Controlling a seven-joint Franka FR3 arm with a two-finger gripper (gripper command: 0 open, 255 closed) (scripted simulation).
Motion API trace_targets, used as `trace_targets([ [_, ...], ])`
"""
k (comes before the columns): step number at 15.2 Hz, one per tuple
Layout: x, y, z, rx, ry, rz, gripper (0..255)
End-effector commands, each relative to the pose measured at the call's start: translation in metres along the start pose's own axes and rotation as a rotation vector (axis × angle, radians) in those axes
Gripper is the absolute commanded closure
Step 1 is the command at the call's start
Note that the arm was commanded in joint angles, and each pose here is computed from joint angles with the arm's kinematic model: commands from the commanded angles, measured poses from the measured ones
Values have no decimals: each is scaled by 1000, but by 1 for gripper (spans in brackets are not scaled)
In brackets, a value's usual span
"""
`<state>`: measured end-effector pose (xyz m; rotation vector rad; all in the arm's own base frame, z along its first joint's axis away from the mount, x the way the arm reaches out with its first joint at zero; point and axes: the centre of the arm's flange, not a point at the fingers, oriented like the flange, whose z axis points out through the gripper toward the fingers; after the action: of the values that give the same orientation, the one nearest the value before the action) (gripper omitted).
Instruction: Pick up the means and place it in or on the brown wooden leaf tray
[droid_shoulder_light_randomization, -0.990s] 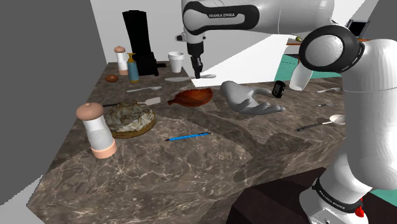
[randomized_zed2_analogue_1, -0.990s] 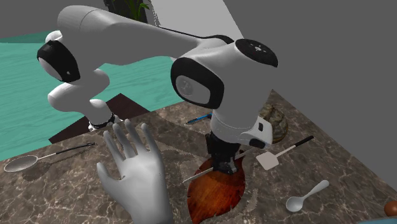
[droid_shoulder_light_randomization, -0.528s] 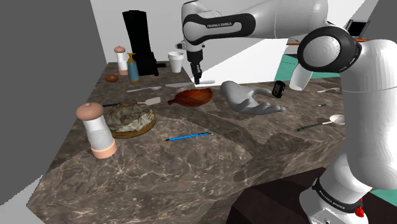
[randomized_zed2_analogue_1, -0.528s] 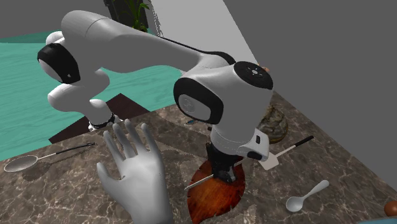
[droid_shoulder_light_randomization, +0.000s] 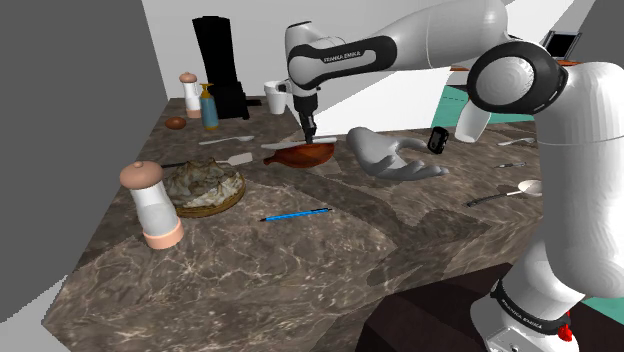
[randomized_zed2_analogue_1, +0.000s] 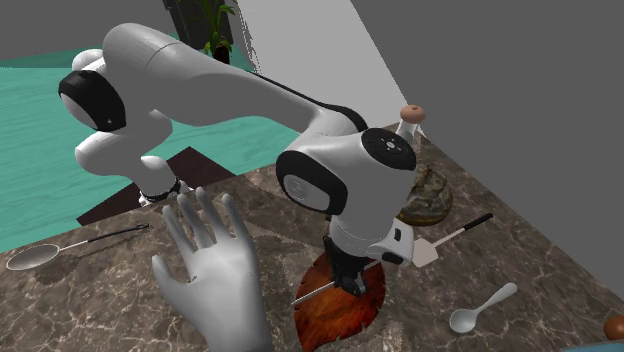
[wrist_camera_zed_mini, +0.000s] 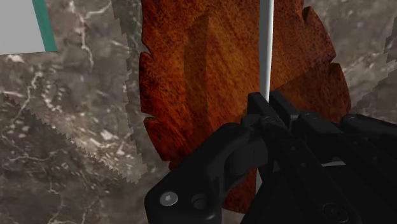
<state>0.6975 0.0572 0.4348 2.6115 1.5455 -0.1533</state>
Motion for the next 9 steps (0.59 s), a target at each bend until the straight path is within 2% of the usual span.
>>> trace_targets([
  [1,1,-1,7,0,0,0,255],
  [8,1,-1,7,0,0,0,255],
  [9,1,-1,7,0,0,0,0],
])
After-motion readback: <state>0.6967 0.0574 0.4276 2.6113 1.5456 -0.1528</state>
